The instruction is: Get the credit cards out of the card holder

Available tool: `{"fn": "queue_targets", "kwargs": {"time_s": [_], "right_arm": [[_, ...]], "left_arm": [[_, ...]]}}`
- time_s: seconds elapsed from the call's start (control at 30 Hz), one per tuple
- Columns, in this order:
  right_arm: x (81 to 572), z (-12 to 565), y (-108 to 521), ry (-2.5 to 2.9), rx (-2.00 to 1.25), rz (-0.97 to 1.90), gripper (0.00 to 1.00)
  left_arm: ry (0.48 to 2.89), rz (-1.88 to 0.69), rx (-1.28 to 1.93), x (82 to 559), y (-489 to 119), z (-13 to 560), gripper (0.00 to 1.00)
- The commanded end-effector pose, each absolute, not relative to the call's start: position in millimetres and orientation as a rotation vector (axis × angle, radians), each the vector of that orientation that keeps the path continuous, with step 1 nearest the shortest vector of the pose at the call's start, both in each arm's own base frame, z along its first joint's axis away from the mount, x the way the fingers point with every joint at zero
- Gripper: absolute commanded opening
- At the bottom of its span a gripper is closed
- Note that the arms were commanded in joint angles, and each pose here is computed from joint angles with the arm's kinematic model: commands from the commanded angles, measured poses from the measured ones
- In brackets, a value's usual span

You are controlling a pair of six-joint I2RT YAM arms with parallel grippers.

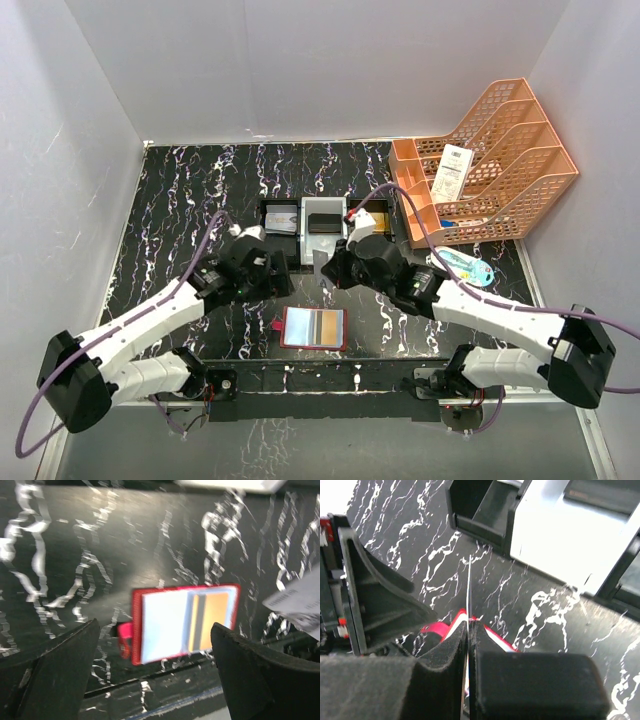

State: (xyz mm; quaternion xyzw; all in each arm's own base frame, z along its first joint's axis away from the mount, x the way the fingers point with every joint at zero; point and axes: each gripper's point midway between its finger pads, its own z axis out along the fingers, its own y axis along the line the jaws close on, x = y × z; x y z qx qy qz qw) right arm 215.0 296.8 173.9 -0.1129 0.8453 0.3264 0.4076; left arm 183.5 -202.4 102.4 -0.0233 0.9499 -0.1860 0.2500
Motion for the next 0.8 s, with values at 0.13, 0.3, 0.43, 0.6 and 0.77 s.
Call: {"fn": "queue_targets", "kwargs": {"time_s": [0.13,0.3,0.43,0.6,0.77], "right_arm": [[274.1,215.8,320.2,1.944,-0.533,0.538,0.0],[306.6,222.0,345.3,1.904,-0.619,0.427,0.0],[333.2,237.7,370.1,1.802,-0.713,0.357,0.0],[365.7,230.8,394.5,1.738,-0.852,0.209,0.0],[393.2,205.6,404.9,1.703,-0.999,0.019,0.0]], "left_arm": [[2.507,-0.36,-0.291,223.3,-108.6,126.3,0.99],[2.428,-0.22,-0.386,235.1,-67.6,140.8,0.99],[2.306,-0.184,-0.378,234.1,-54.5,156.0,0.99],[2.23,-0.178,-0.416,230.7,-46.7,168.2,0.99],[2.168,-0.098,-0.501,226.0,-28.1,176.4,0.99]]}}
